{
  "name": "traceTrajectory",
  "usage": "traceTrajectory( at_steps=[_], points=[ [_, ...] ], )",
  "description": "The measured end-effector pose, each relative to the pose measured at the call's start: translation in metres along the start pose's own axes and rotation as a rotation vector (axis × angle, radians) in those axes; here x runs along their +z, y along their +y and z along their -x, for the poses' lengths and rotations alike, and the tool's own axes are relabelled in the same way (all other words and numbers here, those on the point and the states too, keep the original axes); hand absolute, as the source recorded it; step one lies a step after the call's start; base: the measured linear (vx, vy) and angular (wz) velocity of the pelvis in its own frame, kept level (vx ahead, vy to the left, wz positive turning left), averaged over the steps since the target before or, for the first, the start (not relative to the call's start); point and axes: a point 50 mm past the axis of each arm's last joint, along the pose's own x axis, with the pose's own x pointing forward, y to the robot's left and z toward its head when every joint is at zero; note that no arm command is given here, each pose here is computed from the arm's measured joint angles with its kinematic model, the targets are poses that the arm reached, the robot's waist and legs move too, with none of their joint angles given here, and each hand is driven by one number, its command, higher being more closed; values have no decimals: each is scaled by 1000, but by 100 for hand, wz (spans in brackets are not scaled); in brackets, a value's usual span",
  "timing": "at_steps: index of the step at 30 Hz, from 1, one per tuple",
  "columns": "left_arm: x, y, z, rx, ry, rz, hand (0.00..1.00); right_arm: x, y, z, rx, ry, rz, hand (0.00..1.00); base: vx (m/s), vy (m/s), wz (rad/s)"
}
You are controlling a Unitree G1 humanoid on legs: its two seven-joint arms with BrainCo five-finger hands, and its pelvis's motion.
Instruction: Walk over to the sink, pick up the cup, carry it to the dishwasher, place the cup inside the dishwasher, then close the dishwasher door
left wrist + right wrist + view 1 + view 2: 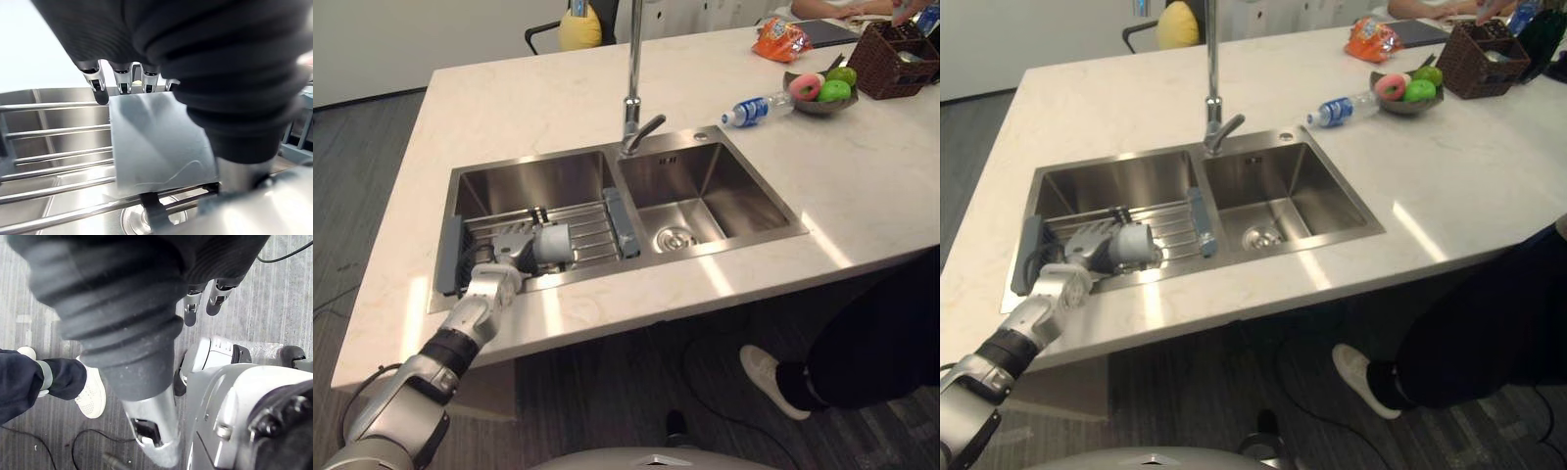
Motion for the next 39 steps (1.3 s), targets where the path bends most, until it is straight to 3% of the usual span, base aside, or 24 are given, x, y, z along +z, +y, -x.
traceTrajectory(
  at_steps=[4,13,20,21,39],
  points=[
    [11,-1,-3,-74,-36,-17,0,3,1,0,3,-5,17,0,-2,-23,-15],
    [13,3,-6,-76,7,68,0,1,1,0,8,4,33,0,0,-15,-9],
    [15,3,-7,-57,-9,55,0,1,1,0,8,2,35,0,-39,-30,2],
    [16,3,-7,-56,-10,57,100,2,0,0,6,0,37,0,0,0,0],
    [34,6,-8,-62,-170,35,100,6,1,0,17,-24,75,0,-13,-24,4]
  ],
)
